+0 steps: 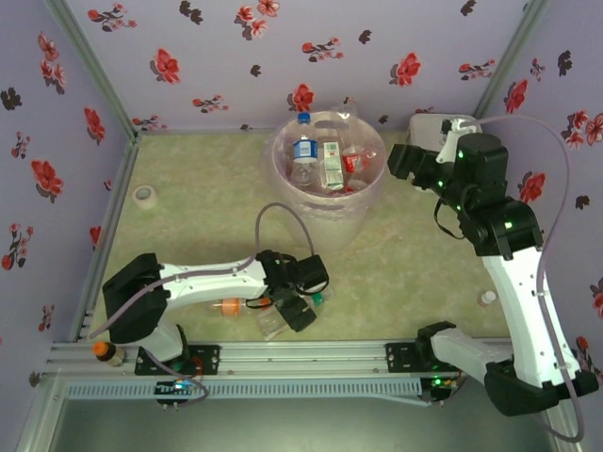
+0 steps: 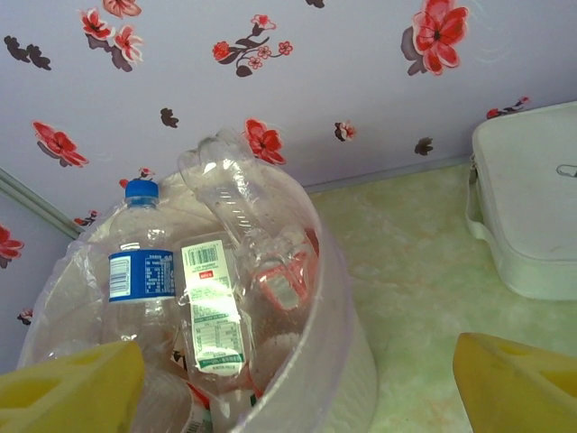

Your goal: Put the plastic bottles in the bin

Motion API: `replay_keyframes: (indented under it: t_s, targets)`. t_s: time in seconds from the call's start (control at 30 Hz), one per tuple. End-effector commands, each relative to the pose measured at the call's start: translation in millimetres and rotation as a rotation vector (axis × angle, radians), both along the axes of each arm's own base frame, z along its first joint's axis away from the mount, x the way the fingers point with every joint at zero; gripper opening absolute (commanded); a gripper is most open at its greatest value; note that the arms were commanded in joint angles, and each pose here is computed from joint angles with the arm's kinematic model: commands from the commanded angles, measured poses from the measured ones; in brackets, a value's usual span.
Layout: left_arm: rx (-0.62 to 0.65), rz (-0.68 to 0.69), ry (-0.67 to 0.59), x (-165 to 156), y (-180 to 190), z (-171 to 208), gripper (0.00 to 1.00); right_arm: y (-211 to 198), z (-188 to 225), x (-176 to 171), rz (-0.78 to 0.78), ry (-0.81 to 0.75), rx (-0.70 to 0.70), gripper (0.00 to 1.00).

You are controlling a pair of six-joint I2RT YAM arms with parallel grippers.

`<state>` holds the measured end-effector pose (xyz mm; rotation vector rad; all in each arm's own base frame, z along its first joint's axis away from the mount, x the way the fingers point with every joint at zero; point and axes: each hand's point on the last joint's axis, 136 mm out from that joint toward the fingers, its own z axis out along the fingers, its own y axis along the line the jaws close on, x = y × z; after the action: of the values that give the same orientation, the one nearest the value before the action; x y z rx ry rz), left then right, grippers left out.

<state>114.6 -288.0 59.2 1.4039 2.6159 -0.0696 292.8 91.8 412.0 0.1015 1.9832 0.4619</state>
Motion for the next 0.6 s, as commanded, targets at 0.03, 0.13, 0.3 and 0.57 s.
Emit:
replay_keyframes:
  t_s: [0.03,0.13,0.3,0.57]
  targets:
    - [0.055,-0.039,-0.026,4.2,1.3,-10.5,0.85,-15.0,-6.4,-12.5,-0.057,0.023,-0.016,0.89]
    - [0.069,-0.052,-0.027,5.3,0.1,-11.0,0.73,-20.4,-6.7,-18.1,-0.072,0.022,-0.025,0.90]
    - [0.066,-0.066,-0.066,13.1,-5.6,8.0,0.51,-22.7,-6.7,-19.6,-0.082,0.021,-0.024,0.89]
    - [0.010,-0.068,-0.150,29.2,-11.2,85.0,0.37,-22.2,7.1,-12.4,-0.077,0.003,-0.026,0.89]
